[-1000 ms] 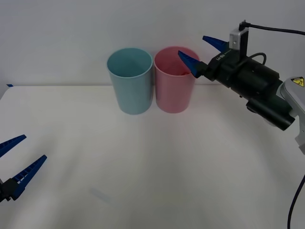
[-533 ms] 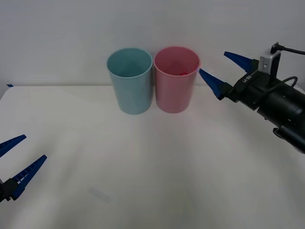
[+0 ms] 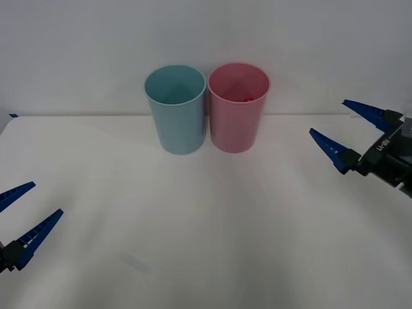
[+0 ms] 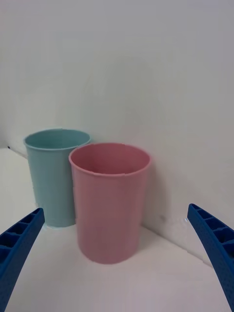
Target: Grasp the object on the table and drop it into the matching bin: aluminum can to the light blue bin, PET bottle to the pink bin.
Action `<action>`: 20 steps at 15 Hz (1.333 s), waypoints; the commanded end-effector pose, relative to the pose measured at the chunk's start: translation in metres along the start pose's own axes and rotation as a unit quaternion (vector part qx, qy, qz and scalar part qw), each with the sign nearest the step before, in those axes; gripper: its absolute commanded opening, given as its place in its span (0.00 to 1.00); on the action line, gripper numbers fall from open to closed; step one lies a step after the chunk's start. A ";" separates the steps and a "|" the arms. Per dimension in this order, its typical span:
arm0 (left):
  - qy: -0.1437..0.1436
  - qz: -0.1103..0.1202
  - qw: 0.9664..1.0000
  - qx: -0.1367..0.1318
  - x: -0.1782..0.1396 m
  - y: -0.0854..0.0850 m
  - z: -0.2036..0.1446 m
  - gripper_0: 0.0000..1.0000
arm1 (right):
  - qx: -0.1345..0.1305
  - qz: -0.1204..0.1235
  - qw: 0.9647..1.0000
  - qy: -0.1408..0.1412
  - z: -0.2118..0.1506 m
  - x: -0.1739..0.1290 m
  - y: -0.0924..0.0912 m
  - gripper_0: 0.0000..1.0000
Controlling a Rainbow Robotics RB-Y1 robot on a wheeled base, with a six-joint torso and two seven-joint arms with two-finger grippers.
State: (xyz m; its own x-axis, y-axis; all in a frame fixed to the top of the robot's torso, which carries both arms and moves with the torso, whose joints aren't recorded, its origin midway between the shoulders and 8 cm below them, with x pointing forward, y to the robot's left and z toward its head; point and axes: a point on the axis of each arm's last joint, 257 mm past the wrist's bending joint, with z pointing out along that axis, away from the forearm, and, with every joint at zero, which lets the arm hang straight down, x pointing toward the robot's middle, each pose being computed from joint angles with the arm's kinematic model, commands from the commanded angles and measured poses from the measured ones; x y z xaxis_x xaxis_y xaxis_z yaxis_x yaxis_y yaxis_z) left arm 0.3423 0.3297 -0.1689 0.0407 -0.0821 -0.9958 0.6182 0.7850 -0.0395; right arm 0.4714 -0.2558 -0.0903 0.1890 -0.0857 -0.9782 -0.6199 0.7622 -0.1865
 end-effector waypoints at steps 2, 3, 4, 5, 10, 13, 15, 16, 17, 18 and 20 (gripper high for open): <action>0.000 0.000 1.000 0.000 0.000 0.000 0.000 1.00 | 0.020 -0.024 0.999 0.025 -0.041 0.022 -0.008 1.00; 0.000 0.000 1.000 0.000 0.000 0.000 0.000 1.00 | 0.023 -0.017 0.999 0.033 -0.052 0.029 -0.008 1.00; 0.000 0.000 1.000 0.000 0.000 0.000 0.000 1.00 | 0.025 -0.012 0.999 0.037 -0.062 0.032 -0.008 1.00; 0.000 0.000 1.000 0.000 0.000 0.000 0.000 1.00 | 0.025 -0.007 0.999 0.042 -0.071 0.036 -0.007 1.00; 0.000 0.000 1.000 0.000 0.000 0.000 0.000 1.00 | 0.015 0.019 0.998 0.053 -0.116 0.045 0.007 1.00; 0.000 0.000 1.000 0.000 0.000 0.000 0.000 1.00 | 0.013 0.031 0.998 0.062 -0.137 0.050 0.018 1.00; 0.000 0.000 1.000 0.000 0.000 0.000 0.000 1.00 | 0.014 0.034 0.997 0.072 -0.149 0.052 0.027 1.00; 0.000 0.000 1.000 0.000 0.000 0.000 0.000 1.00 | 0.014 0.033 0.997 0.075 -0.154 0.051 0.030 1.00; 0.000 0.000 1.000 0.000 0.000 0.000 0.000 1.00 | 0.014 0.035 0.996 0.075 -0.156 0.049 0.033 1.00; 0.000 0.000 1.000 0.000 0.000 0.000 0.000 1.00 | 0.013 0.038 0.996 0.076 -0.158 0.051 0.035 1.00; 0.000 0.000 1.000 0.000 0.000 0.000 0.000 1.00 | 0.013 0.040 0.996 0.079 -0.160 0.052 0.036 1.00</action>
State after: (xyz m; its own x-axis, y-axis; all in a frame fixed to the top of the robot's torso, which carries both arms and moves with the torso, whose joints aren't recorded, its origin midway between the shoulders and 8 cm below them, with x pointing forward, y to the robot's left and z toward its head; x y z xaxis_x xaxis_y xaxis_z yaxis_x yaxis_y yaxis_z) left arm 0.3422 0.3297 -0.1689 0.0406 -0.0821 -0.9958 0.6182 0.7850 -0.0395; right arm 0.3374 -0.3353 -0.1624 0.0179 -0.1229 -0.9923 -0.6080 0.7865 -0.1084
